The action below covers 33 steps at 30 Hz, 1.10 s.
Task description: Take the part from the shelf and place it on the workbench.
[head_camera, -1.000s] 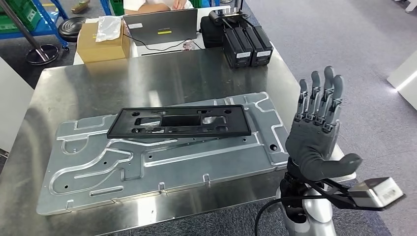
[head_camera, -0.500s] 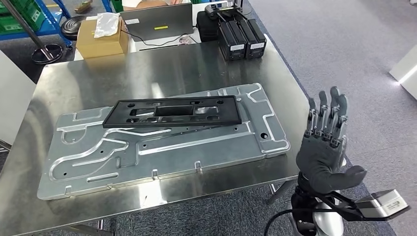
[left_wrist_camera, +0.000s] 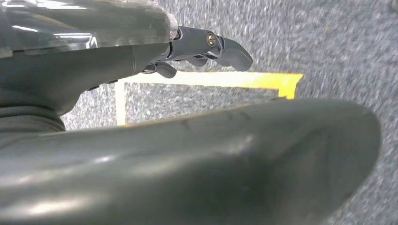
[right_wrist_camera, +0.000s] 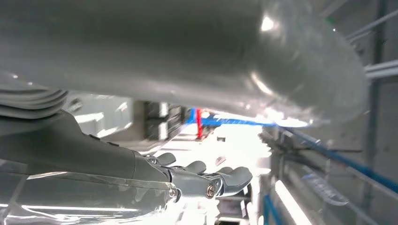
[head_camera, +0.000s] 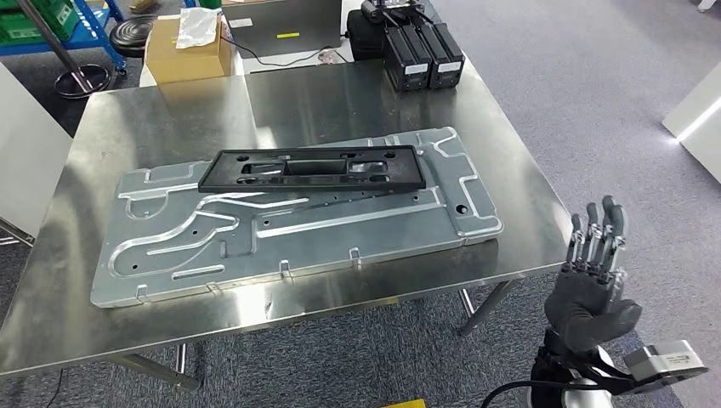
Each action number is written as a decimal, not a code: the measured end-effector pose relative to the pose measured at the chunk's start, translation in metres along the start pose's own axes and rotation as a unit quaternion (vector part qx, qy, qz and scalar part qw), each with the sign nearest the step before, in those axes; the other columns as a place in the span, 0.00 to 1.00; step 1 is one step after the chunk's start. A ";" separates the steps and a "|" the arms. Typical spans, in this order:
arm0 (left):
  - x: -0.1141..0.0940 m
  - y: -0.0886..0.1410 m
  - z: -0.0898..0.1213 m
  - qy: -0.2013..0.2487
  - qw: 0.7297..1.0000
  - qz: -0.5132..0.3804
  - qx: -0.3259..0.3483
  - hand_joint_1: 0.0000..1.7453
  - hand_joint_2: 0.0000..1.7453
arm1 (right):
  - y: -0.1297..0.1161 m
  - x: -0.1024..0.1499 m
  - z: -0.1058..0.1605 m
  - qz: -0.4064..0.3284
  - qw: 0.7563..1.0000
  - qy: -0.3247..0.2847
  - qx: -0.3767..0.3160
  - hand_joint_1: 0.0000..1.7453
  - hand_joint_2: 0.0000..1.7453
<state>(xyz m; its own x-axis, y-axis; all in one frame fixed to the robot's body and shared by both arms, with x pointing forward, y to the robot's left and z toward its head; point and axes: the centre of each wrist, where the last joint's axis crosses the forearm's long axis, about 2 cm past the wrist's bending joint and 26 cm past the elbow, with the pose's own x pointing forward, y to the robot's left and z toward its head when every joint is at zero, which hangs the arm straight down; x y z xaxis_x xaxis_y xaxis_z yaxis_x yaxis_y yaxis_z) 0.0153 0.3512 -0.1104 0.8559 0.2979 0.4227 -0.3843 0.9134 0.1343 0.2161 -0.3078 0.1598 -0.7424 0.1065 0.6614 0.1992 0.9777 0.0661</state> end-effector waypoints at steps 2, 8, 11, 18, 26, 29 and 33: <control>-0.001 -0.001 0.000 0.000 1.000 -0.004 -0.003 0.00 0.00 | -0.011 0.001 0.009 0.017 1.000 0.013 -0.008 0.00 0.00; -0.005 -0.001 0.002 0.001 1.000 -0.015 -0.013 0.00 0.00 | -0.038 0.004 0.034 0.076 0.995 0.051 -0.034 0.00 0.00; -0.005 -0.002 0.002 -0.001 1.000 -0.019 -0.017 0.00 0.00 | -0.050 0.004 0.046 0.109 0.990 0.073 -0.050 0.00 0.00; -0.001 -0.003 0.001 -0.005 0.999 -0.025 -0.023 0.00 0.00 | -0.077 -0.010 0.081 0.259 0.953 0.147 -0.053 0.00 0.00; -0.001 -0.012 0.001 0.004 0.999 -0.035 -0.036 0.00 0.00 | -0.134 -0.066 0.201 0.537 0.680 0.479 0.140 0.00 0.00; -0.001 -0.013 0.001 0.011 0.998 -0.045 -0.044 0.00 0.00 | -0.128 -0.066 0.251 0.422 0.569 0.670 0.223 0.00 0.00; 0.004 -0.015 0.000 0.012 0.997 -0.058 -0.057 0.00 0.00 | -0.094 -0.060 0.290 0.261 0.382 0.832 0.305 0.00 0.00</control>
<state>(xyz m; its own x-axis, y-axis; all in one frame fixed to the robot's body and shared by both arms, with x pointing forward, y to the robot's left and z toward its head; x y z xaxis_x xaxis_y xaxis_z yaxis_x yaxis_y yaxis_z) 0.0245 0.3388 -0.1110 0.9005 0.1938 0.3892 -0.2417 0.9672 0.0777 0.0566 -0.3537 -0.1026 0.8327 0.5507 0.0582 -0.5217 0.8154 -0.2507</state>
